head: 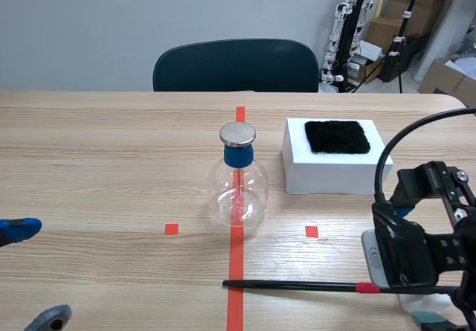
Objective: Do the electroscope experiment. pick up the black charging rod
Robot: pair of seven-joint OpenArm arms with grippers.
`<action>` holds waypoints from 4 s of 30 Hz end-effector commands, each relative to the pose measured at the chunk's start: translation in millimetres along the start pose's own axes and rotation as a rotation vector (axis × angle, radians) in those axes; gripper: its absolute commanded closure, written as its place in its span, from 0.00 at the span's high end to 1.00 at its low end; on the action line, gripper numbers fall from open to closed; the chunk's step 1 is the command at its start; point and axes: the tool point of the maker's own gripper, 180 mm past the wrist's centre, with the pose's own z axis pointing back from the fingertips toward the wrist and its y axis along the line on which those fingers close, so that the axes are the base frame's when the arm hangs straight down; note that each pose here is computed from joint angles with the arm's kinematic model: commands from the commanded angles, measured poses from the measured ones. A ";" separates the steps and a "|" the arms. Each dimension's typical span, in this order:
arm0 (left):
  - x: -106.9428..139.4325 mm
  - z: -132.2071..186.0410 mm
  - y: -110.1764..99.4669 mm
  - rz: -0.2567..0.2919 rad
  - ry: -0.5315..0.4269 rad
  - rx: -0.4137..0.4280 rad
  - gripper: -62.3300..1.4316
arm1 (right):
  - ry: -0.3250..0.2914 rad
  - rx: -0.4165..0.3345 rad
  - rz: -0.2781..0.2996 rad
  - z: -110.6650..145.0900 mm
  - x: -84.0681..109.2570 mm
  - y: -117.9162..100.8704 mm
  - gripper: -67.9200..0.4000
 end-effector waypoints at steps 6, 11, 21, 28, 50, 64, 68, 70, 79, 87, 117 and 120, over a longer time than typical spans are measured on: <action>15.0 -5.2 9.2 -0.020 -0.076 0.008 1.00 | 0.046 0.006 -0.036 3.3 -6.3 -19.9 1.00; 14.5 -5.4 8.4 -0.019 -0.075 0.006 1.00 | 0.071 0.073 -0.051 -4.2 -5.5 -12.0 1.00; 14.5 -5.3 8.4 -0.019 -0.074 0.005 1.00 | 0.107 0.222 -0.039 -22.7 -4.3 7.0 1.00; 14.1 -4.8 7.8 -0.017 -0.073 0.006 1.00 | 0.116 0.274 -0.068 -41.0 -3.0 4.7 1.00; 9.4 20.0 8.3 0.014 -0.109 0.073 1.00 | 0.100 0.307 -0.133 -65.7 10.6 4.2 0.74; -9.8 28.8 15.9 0.020 -0.073 0.100 1.00 | 0.110 0.280 -0.105 -67.3 9.0 -0.9 0.73; -10.0 28.9 15.6 0.021 -0.072 0.099 1.00 | 0.117 0.273 -0.097 -67.5 7.7 -2.1 0.73; -11.1 28.7 14.3 0.021 -0.066 0.093 1.00 | 0.119 0.272 -0.096 -67.5 7.2 -2.3 0.73; -16.0 30.2 10.9 0.004 -0.041 0.090 1.00 | 0.123 0.270 -0.093 -67.5 6.4 -2.8 0.47; -17.1 31.0 10.8 0.007 -0.038 0.092 1.00 | 0.122 0.270 -0.093 -67.5 6.5 -2.7 0.26; -22.3 30.6 2.9 -0.038 -0.008 0.099 1.00 | 0.102 0.254 -0.086 -58.2 3.4 -5.9 0.01; -22.3 30.6 2.9 -0.034 -0.008 0.099 1.00 | 0.082 0.248 -0.082 -48.6 5.1 -7.6 0.01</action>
